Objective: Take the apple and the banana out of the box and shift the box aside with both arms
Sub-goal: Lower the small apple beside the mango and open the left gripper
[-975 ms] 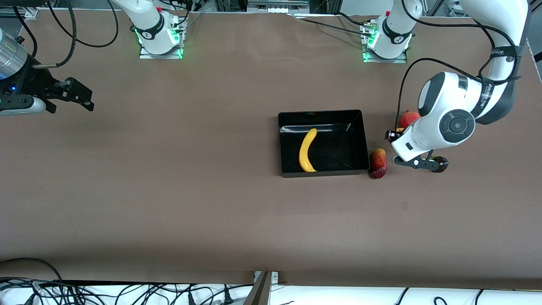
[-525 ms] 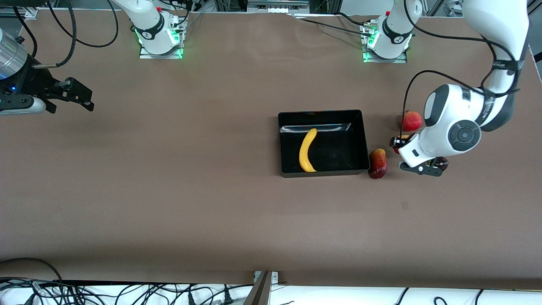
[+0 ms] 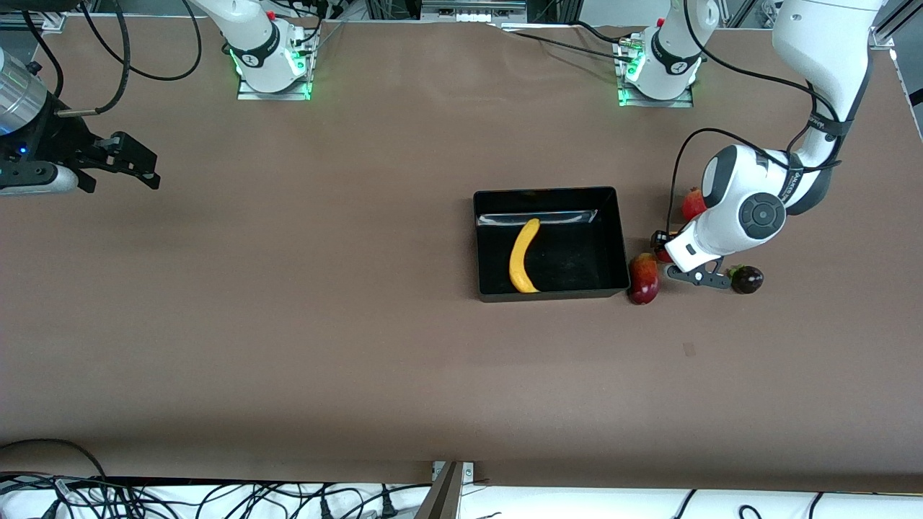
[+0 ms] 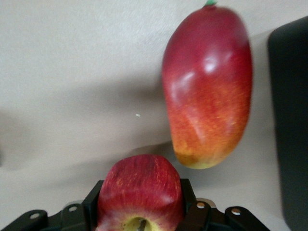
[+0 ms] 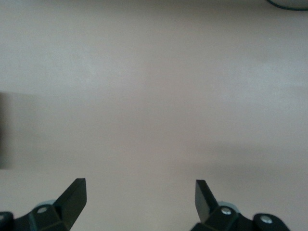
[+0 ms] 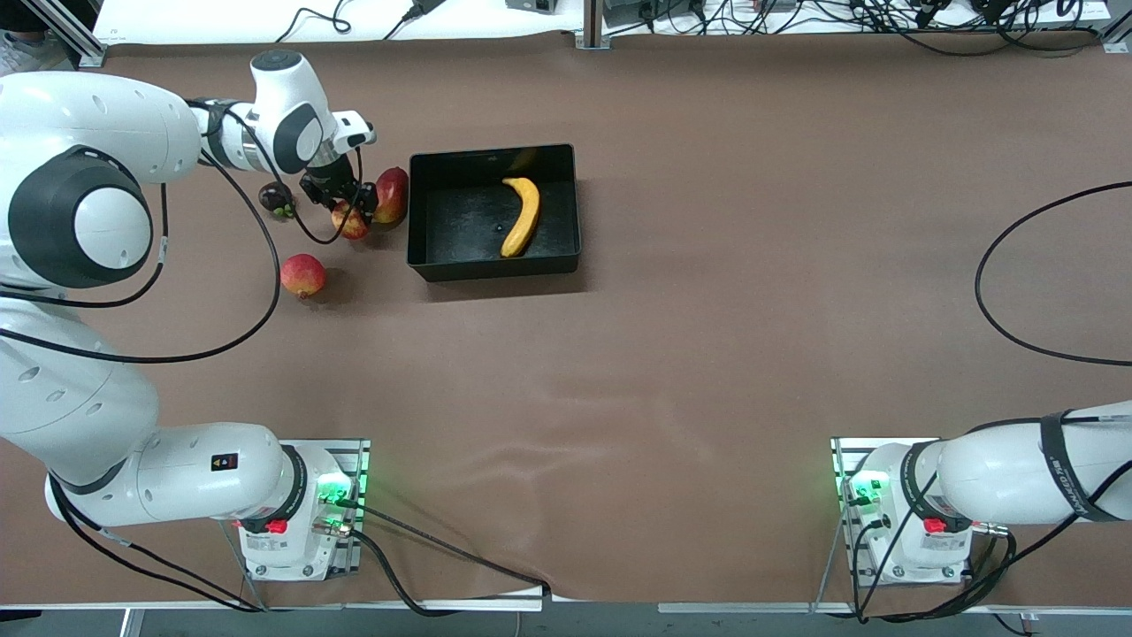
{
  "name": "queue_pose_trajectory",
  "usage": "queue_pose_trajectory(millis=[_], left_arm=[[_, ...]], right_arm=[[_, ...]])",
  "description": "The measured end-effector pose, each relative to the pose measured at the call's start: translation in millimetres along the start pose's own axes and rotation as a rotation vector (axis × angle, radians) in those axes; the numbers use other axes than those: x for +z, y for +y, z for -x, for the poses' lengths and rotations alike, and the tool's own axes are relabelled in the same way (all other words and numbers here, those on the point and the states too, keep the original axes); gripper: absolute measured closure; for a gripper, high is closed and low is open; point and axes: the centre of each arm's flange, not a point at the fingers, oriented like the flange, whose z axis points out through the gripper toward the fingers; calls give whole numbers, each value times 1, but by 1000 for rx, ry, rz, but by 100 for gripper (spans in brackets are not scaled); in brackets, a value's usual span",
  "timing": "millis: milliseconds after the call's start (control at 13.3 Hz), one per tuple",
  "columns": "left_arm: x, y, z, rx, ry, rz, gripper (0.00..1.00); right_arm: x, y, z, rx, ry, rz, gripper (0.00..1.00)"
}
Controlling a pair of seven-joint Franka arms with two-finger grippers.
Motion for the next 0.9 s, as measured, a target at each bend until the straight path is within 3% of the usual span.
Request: queue_pose_trajectory(millis=[525,825,900], left_arm=[[13,-11,7,-5,3,6,34],[5,-17,6,-13,15,3,0],[-5,-18,5,-15,12,-2,0]], right_arm=[[0,0,0,0,0,0,0],[0,0,0,0,0,0,0],[0,0,0,0,0,0,0]])
